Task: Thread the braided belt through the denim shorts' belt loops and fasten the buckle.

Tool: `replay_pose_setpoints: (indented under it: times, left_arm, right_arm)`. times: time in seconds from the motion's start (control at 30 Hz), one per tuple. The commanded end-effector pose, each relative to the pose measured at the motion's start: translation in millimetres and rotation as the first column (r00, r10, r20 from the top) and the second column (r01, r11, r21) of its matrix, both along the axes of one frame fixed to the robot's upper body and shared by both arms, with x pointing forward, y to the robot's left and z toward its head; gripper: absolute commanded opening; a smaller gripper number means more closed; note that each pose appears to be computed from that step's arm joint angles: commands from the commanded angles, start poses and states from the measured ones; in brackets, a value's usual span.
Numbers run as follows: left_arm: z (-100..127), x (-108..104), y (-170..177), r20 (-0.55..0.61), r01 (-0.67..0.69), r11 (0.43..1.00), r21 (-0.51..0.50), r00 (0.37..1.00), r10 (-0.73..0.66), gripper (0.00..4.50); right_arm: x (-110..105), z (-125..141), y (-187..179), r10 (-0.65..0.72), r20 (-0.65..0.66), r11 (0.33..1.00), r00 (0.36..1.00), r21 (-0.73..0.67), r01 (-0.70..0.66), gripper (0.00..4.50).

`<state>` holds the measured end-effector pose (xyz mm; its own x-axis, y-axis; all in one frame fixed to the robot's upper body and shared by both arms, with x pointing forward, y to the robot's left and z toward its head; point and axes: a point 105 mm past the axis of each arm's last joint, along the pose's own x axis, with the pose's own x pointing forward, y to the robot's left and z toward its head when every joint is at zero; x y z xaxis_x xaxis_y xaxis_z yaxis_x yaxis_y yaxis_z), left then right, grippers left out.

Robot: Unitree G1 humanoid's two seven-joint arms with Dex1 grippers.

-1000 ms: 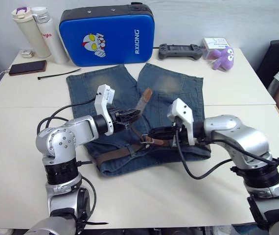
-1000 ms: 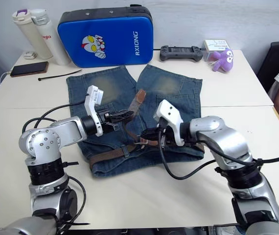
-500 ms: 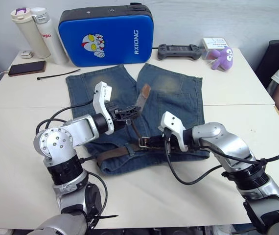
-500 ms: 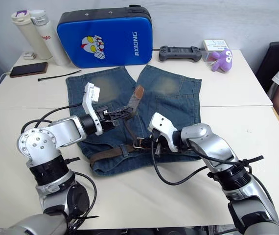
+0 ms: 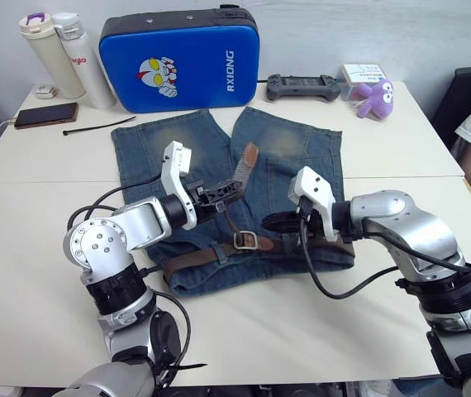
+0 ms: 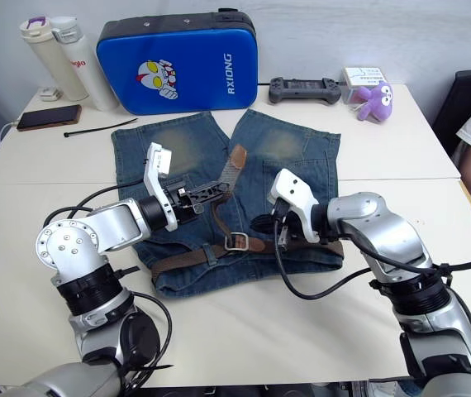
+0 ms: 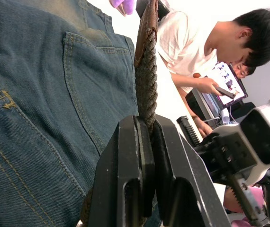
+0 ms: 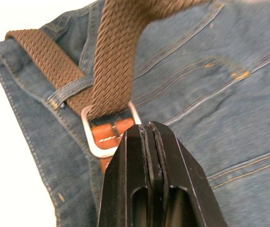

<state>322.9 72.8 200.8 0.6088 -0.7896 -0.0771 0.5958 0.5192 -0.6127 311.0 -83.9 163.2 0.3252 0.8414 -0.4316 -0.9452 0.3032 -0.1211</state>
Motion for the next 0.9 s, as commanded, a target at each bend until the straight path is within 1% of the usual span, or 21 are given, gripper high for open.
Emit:
replay_pose_setpoints:
  times: [0.03,0.23,0.3,0.57,0.63,0.83,0.9]
  left_arm:
    - [8,-5,2,0.05,0.009,1.0,0.009,0.999,-0.009,0.0]
    - [-7,-7,9,0.034,-0.005,0.997,0.083,0.999,0.003,0.0]
    - [-7,-8,9,0.032,-0.008,0.998,0.065,0.999,0.006,0.0]
    - [-9,-7,13,0.034,-0.021,0.997,0.07,0.999,0.019,0.0]
    - [-11,-7,15,0.037,-0.023,0.996,0.088,0.999,0.02,0.0]
    - [-11,-5,27,0.041,-0.062,0.994,0.091,0.997,0.059,0.0]
    - [-14,-4,33,0.035,-0.082,0.992,0.098,0.996,0.079,0.0]
  right_arm:
    - [-3,-7,6,0.028,-0.007,1.0,1.0,0.006,-0.028,0.04]
    - [-6,-16,11,0.051,-0.042,0.999,0.998,0.012,-0.051,0.04]
    - [-6,-16,14,0.058,-0.045,0.998,0.997,0.025,-0.057,0.04]
    - [-4,-13,29,0.089,-0.045,0.994,0.995,0.07,-0.085,0.04]
    - [-4,-12,33,0.094,-0.045,0.993,0.995,0.075,-0.091,0.04]
    - [-2,-20,43,0.117,-0.058,0.991,0.991,0.075,-0.113,0.04]
    - [-1,-23,44,0.123,-0.064,0.99,0.99,0.073,-0.119,0.04]
